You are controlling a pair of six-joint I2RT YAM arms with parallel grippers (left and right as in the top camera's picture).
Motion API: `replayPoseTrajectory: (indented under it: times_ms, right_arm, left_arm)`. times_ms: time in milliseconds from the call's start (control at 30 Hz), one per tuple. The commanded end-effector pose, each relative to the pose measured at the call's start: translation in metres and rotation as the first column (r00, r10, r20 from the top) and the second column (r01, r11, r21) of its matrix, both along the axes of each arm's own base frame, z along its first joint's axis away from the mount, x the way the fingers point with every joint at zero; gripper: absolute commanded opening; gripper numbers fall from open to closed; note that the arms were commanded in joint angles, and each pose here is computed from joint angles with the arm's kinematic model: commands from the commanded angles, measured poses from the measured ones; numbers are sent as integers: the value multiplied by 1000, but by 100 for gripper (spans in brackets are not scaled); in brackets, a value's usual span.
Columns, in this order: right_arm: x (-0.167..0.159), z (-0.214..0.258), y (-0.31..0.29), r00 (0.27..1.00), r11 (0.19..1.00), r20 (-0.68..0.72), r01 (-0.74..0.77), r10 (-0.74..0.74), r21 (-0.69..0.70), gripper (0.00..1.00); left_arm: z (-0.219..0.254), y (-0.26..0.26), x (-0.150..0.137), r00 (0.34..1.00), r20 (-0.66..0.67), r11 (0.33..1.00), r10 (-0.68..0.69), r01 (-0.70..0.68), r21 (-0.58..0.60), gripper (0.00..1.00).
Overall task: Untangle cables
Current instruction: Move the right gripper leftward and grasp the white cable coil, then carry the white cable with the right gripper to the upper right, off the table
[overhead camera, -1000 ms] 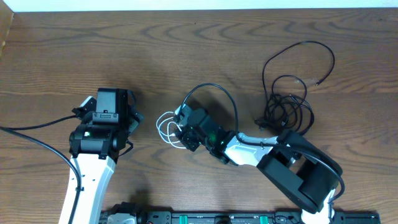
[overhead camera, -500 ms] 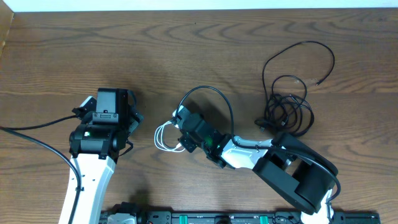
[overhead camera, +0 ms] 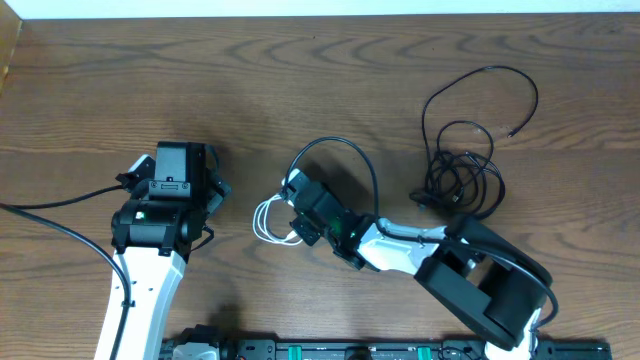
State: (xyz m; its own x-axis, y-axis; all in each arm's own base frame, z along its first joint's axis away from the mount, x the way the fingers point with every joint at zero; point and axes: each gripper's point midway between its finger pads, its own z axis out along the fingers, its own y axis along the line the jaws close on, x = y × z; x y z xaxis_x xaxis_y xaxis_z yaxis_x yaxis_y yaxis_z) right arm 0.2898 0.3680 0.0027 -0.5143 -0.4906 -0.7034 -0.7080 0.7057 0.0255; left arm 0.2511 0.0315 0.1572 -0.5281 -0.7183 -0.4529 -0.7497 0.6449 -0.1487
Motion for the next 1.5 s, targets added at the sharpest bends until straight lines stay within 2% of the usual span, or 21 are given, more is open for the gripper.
replayPoseTrajectory:
  times_ms: [0,233,467,633,1067,1467]
  right_arm:
    - [1,20,-5,1000,1000,10,29,-29,8,1]
    - [6,44,-33,989,989,39,142,-140,-51,1]
    - [2,69,-45,986,986,38,163,-162,-43,1]
    - [8,91,-61,967,966,2,256,-256,17,1]
    - [26,160,-117,935,927,8,350,-354,132,1]
    - [65,209,-188,846,827,61,499,-529,258,1]
  left_arm:
    - [-3,4,-2,1000,-13,1000,20,-19,13,98]
    - [-3,4,-2,1000,-13,1000,19,-19,13,98]
    - [-3,4,-2,1000,-13,1000,20,-19,13,98]
    - [-3,4,-2,1000,-13,1000,20,-19,13,98]
    - [-3,4,-2,1000,-13,1000,20,-19,13,98]
    - [-3,4,-2,1000,-13,1000,20,-19,13,98]
